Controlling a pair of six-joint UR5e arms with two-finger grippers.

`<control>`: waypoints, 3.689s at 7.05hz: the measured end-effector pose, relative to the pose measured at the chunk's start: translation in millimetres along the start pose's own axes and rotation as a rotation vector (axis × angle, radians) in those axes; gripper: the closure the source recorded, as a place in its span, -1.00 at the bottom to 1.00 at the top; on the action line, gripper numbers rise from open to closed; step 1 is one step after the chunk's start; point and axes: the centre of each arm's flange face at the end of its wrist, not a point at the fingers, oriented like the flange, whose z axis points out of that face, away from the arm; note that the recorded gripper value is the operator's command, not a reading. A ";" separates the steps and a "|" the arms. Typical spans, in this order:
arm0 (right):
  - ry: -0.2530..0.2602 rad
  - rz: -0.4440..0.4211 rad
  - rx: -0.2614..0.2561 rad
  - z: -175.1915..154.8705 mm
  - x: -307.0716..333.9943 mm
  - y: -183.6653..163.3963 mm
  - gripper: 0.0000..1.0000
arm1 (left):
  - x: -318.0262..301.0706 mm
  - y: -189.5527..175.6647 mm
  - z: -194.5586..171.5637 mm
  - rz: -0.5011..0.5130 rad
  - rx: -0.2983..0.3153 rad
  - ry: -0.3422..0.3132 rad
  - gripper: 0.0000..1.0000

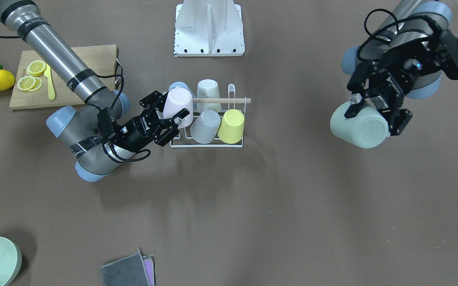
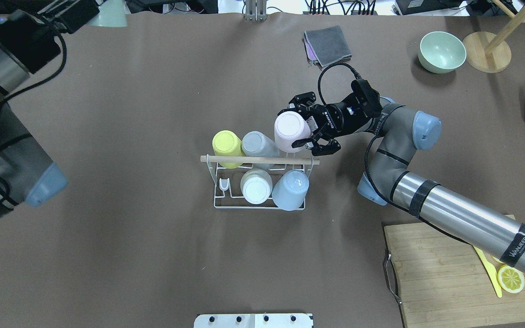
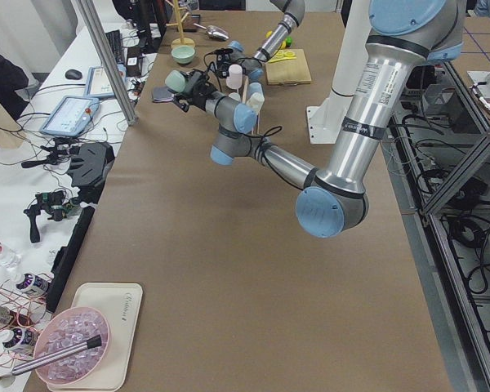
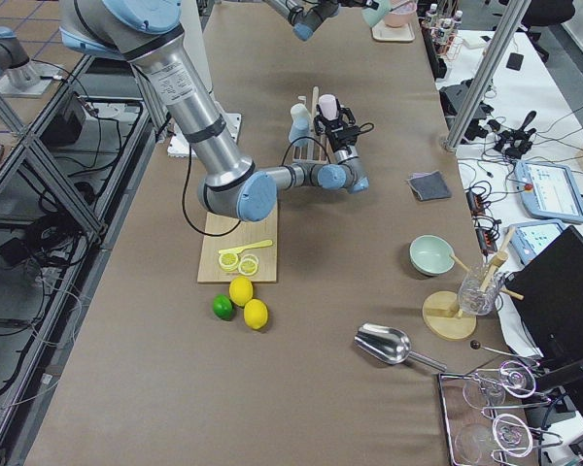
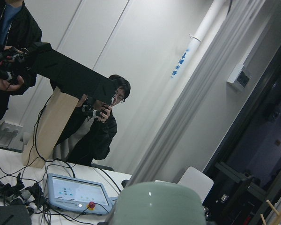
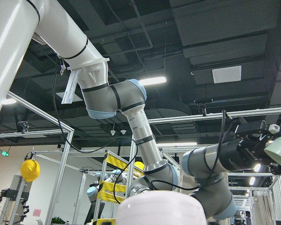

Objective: Place cup on cup holder

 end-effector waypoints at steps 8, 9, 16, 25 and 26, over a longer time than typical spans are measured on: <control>0.019 -0.022 -0.008 -10.3 12.7 -15.6 -1.00 | 158.2 213.4 -42.1 0.002 0.008 -0.081 1.00; 0.024 -0.022 -0.005 -10.5 13.1 -15.7 -1.00 | 162.6 223.6 -46.4 0.003 -0.001 -0.089 1.00; 0.158 0.077 -0.027 -62.2 60.7 -89.8 -1.00 | 160.5 259.4 -47.7 0.023 -0.024 -0.126 1.00; 0.704 1.374 -0.146 -156.3 89.5 -191.6 -0.92 | 144.7 264.0 -50.3 0.039 0.000 -0.119 -0.96; 0.747 1.498 -0.211 -150.6 87.4 -194.2 -0.93 | 144.4 262.1 -50.2 0.035 0.005 -0.117 -0.96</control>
